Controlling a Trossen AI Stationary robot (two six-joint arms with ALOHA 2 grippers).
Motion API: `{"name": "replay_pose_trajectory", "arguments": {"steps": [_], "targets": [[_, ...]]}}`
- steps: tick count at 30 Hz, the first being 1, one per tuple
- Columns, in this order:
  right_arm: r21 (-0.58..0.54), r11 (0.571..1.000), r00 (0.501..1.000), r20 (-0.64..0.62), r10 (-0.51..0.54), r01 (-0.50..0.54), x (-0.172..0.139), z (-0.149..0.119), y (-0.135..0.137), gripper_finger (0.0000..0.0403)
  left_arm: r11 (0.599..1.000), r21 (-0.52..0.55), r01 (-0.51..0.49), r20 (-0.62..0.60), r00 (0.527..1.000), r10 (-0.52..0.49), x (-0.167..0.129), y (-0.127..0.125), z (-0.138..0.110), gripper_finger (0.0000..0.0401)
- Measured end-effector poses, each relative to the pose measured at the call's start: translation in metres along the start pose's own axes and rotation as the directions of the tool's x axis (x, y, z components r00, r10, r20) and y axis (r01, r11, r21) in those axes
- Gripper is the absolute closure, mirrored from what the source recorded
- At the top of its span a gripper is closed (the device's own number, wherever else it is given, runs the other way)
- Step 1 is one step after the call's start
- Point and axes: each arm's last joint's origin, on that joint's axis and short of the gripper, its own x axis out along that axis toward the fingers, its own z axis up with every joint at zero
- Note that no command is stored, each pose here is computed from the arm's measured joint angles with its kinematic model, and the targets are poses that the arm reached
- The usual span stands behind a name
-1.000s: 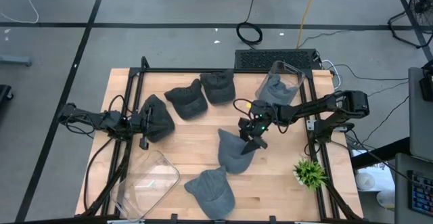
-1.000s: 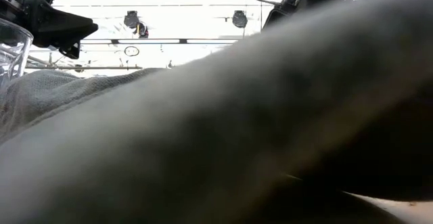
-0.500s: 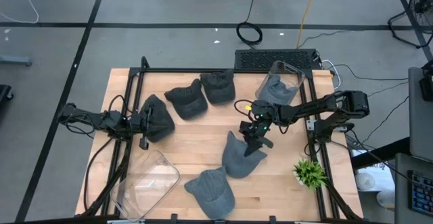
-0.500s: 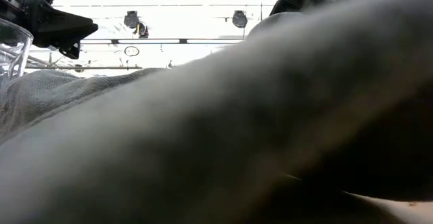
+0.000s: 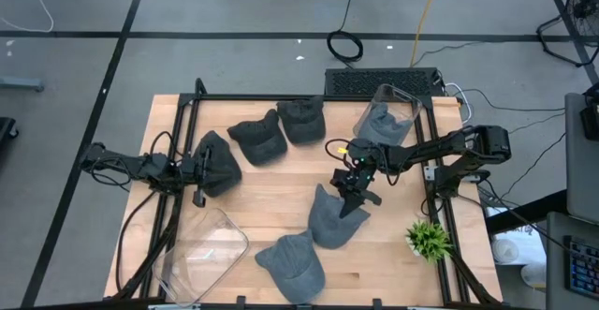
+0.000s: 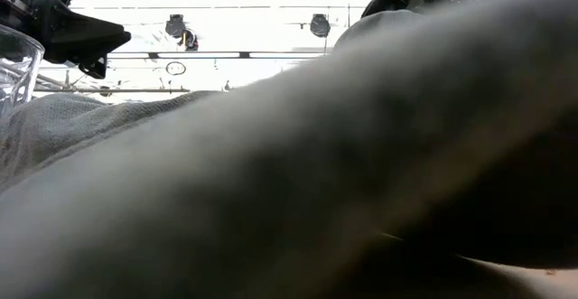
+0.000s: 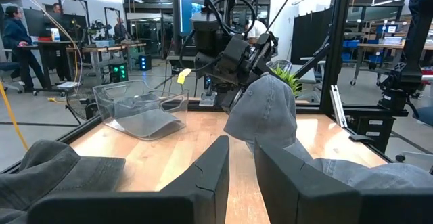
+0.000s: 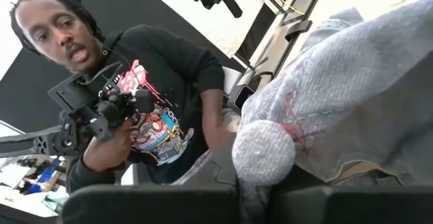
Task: Pick & Place hat
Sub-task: Put the top gray cap into the top transparent bin
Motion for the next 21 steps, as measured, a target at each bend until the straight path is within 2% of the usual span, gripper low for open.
{"name": "replay_pose_trajectory", "arguments": {"steps": [6, 10, 14, 21], "targets": [[-0.003, 1.0, 1.0, 0.014, -0.025, 0.026, 0.0, 0.0, -0.001, 0.0402, 1.0, 0.0, 0.0, 0.0, 1.0, 0.0, 0.0, 0.0, 0.0, 0.0325], [0.057, 0.995, 0.994, 0.067, -0.081, 0.078, -0.002, 0.006, 0.005, 0.0402, 1.0, 0.0, 0.0, 0.0, 1.0, 0.0, 0.0, 0.0, 0.0, 0.0325], [0.114, 0.985, 0.978, 0.155, -0.143, 0.126, -0.009, 0.016, 0.023, 0.0402, 1.0, 0.0, 0.0, 0.001, 1.0, 0.0, 0.0, 0.0, 0.0, 0.0325], [0.036, 0.986, 0.95, 0.262, -0.167, 0.164, -0.029, 0.027, 0.073, 0.0403, 1.0, 0.0, 0.0, 0.0, 1.0, 0.0, 0.0, 0.0, 0.0, 0.0325]]}}
